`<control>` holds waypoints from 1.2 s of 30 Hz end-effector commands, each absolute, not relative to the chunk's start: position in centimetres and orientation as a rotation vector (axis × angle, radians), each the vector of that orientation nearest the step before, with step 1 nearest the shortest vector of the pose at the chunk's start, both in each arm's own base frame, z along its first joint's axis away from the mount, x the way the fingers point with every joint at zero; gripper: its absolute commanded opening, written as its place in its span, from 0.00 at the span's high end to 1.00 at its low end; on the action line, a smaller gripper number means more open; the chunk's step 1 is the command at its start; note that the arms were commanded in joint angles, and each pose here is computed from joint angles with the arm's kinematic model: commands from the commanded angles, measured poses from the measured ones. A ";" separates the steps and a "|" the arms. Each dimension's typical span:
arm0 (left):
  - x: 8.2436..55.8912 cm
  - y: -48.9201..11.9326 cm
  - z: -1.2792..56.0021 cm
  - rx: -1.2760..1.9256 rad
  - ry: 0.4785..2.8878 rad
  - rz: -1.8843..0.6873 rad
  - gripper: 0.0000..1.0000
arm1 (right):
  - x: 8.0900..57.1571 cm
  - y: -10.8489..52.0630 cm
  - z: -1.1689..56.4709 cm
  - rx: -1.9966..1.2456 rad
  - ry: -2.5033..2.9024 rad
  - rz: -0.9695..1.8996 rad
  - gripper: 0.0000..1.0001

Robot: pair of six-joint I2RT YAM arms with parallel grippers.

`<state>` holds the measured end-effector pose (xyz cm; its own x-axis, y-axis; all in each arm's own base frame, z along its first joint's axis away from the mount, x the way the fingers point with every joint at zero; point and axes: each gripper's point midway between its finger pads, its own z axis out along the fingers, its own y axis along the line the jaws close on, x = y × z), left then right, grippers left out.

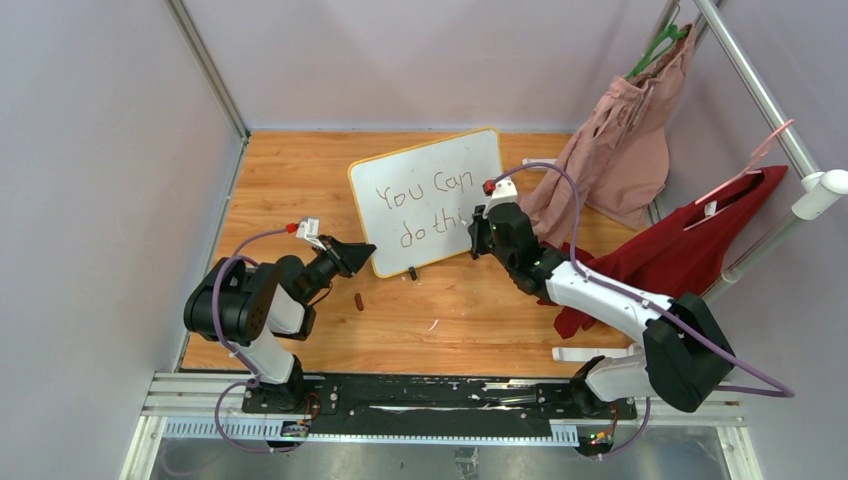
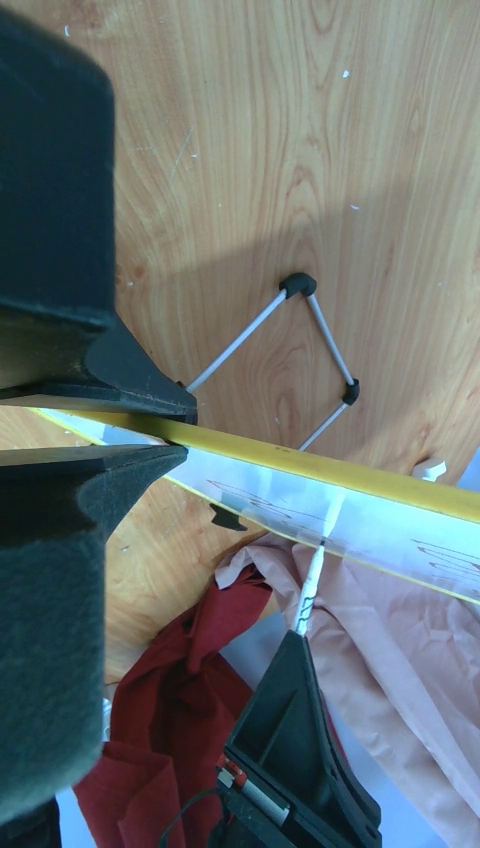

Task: Write a sentence on the whiteboard

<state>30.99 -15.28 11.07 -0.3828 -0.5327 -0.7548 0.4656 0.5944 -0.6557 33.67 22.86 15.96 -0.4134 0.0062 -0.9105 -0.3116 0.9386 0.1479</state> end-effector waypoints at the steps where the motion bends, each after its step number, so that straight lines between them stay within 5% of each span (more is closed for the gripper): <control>1: 31.2 -15.1 12.5 -0.034 1.588 -1.038 1.00 | 33.4 22.0 15.1 -0.195 1.997 0.342 1.00; 36: 31.3 -15.0 12.0 -0.040 1.602 -1.030 1.00 | 36.1 20.3 20.7 -0.060 1.880 0.307 1.00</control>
